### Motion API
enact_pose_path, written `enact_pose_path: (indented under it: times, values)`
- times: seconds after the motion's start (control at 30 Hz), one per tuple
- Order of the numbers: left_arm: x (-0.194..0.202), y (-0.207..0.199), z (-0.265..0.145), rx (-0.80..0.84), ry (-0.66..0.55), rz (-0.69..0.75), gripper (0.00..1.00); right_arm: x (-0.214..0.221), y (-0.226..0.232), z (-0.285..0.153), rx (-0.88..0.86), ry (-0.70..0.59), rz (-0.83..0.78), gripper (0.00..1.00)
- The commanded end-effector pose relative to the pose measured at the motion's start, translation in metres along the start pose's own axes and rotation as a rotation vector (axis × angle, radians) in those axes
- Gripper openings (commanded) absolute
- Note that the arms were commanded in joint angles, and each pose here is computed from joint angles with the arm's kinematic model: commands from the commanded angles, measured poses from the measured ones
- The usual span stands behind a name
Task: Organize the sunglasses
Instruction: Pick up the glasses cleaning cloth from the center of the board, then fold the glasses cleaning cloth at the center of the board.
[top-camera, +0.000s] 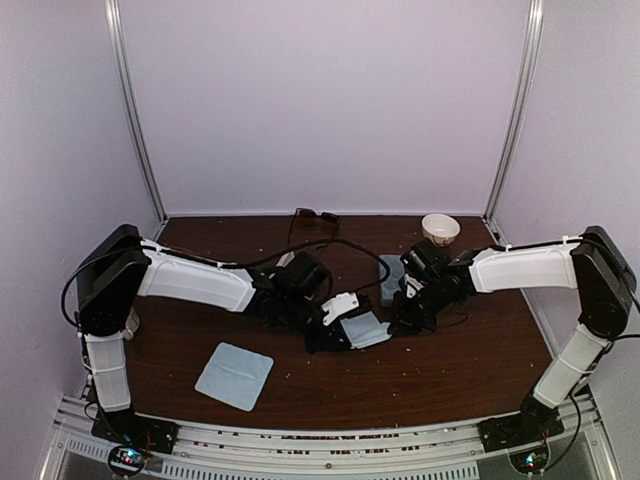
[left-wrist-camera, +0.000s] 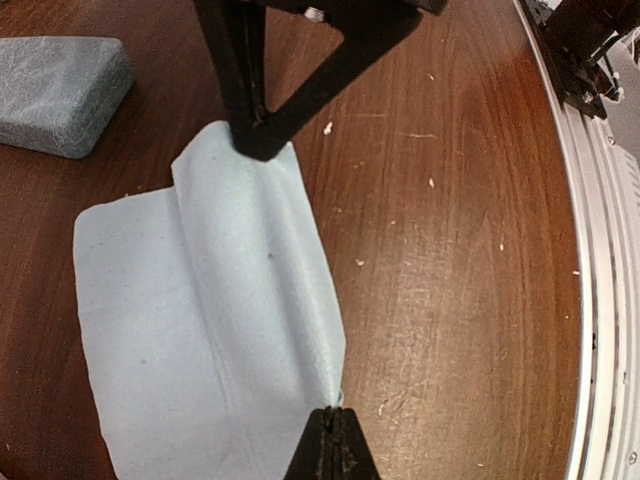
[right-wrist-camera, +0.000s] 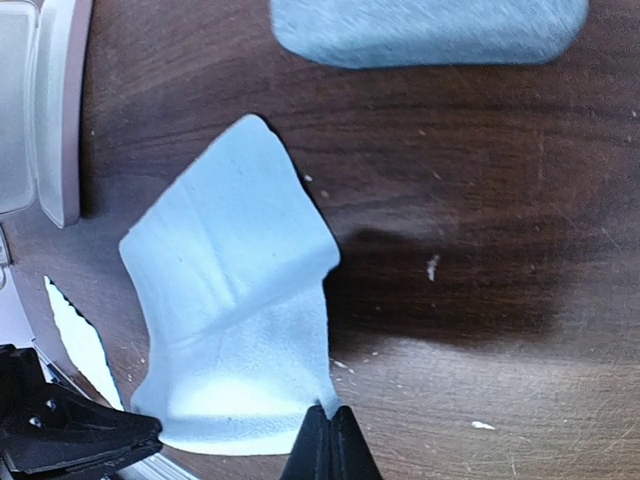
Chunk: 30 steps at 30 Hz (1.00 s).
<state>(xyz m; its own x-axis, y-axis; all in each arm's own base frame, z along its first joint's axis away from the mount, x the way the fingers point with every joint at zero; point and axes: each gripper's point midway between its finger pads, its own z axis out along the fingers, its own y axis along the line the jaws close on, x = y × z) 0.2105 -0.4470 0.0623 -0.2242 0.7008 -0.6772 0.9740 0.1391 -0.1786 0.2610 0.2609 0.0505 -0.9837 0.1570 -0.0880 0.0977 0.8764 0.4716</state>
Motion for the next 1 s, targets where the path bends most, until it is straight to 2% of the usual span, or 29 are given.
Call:
enact_pose_path:
  times: [0.0,0.23,0.43,0.97]
  values:
    - [-0.013,0.004,-0.005,0.042,-0.031,-0.083,0.0,-0.004,-0.005,0.002,0.063,0.007,-0.012,0.0]
    - [-0.015,0.003,-0.005,0.098,-0.062,-0.181,0.0,-0.002,-0.007,0.002,0.098,0.037,0.0,0.0]
    - [-0.006,0.02,-0.001,0.099,-0.056,-0.294,0.0,-0.007,-0.002,0.003,0.104,0.042,0.002,0.0]
    - [0.004,0.036,0.001,0.083,-0.057,-0.383,0.0,-0.019,0.009,0.008,0.12,0.055,-0.012,0.0]
